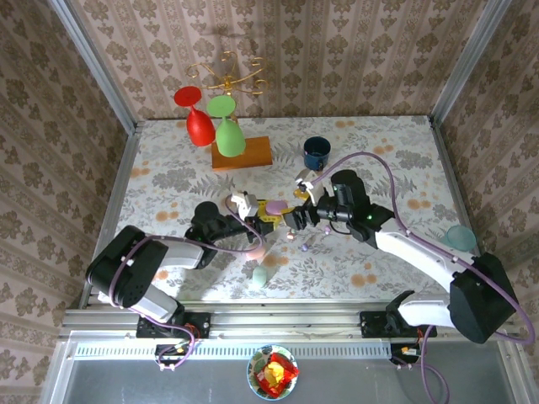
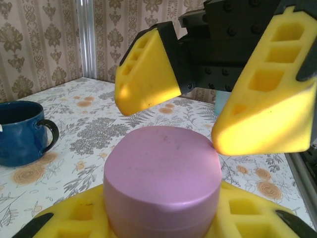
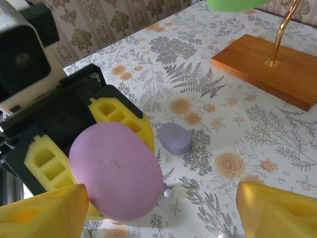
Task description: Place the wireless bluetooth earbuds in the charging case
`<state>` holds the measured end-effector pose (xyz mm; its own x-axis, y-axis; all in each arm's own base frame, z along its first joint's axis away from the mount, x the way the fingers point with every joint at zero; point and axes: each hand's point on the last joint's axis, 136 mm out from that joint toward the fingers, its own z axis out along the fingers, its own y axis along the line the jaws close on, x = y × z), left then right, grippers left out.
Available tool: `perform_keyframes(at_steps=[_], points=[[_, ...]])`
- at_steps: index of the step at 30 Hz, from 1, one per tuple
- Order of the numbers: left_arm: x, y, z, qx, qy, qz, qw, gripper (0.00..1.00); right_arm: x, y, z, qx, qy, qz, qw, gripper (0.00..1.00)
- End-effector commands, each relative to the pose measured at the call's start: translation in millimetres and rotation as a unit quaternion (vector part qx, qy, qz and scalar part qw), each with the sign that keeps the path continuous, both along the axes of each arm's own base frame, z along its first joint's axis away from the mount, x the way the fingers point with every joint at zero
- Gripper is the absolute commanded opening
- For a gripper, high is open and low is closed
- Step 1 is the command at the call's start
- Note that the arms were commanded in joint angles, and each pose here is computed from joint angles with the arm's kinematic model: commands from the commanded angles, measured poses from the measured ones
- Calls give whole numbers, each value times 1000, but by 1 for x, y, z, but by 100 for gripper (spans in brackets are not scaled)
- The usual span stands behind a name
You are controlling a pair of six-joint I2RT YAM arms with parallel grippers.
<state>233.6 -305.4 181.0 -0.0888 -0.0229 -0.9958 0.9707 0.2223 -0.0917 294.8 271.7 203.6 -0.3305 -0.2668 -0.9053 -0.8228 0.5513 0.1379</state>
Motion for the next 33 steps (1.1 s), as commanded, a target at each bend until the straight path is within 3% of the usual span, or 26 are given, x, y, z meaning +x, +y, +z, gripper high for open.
perform_keyframes(at_steps=[1,9,12,17,33], points=[[-5,0,19,-24,-20,-5,1000,29,2,9,14,-3,-39,22,999,80],[-4,-1,20,-27,-11,-8,1000,28,8,11,9,-20,-59,21,998,80],[-7,-2,20,-26,-13,-15,999,29,18,7,12,-22,-65,-11,998,79],[-9,0,15,-19,-20,-14,1000,29,33,-1,22,-7,-76,-59,995,79],[-10,1,11,-16,-21,-15,1000,29,51,-1,31,21,-58,-94,994,77]])
